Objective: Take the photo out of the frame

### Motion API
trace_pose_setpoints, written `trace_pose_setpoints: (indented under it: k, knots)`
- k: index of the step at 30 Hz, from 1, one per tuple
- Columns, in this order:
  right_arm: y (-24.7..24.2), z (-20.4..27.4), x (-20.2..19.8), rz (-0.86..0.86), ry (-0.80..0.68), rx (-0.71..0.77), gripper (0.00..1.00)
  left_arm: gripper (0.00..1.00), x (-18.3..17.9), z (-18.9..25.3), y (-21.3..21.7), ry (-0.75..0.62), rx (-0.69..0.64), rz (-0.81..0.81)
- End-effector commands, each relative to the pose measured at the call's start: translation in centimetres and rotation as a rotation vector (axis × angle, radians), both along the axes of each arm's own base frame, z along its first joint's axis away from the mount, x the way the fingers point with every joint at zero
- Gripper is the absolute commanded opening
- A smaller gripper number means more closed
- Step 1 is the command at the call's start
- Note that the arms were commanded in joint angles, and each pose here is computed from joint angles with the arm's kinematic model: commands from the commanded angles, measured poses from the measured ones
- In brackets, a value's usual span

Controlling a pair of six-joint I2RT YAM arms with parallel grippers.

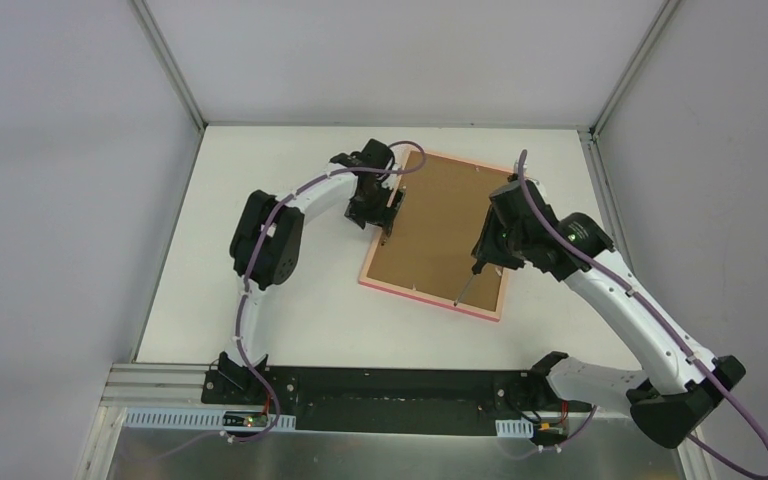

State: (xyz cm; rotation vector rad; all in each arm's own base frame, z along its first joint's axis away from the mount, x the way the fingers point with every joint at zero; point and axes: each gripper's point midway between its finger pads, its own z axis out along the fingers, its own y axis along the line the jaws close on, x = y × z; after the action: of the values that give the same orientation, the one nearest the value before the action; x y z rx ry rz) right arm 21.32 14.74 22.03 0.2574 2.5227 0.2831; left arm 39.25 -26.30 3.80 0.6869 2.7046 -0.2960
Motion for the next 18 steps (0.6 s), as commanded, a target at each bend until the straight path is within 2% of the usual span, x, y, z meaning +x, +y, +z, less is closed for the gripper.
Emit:
trace_pose_setpoints:
  k: [1, 4, 7, 9, 18]
  knots:
    - [-0.6, 1.9, -0.2, -0.007, -0.091, 0.04, 0.0, 0.78, -1.0, 6.3, 1.4, 0.042, -0.151, 0.399]
    - [-1.0, 1.9, -0.9, 0.023, -0.104, 0.042, 0.0, 0.8, -3.7, 7.9, 1.5, 0.149, -0.256, 0.67]
    - [-1.3, 2.1, -2.0, 0.049, -0.11, 0.063, 0.0, 0.8, -7.1, 7.6, 1.9, 0.285, -0.336, 0.974]
    - [-1.5, 2.0, -2.8, 0.068, -0.118, 0.08, 0.0, 0.81, -8.6, 7.3, 1.8, 0.333, -0.387, 1.103]
    - [-2.3, 2.4, -4.5, 0.107, -0.181, 0.129, 0.0, 0.79, -12.9, 4.6, 0.6, 0.341, -0.557, 1.476]
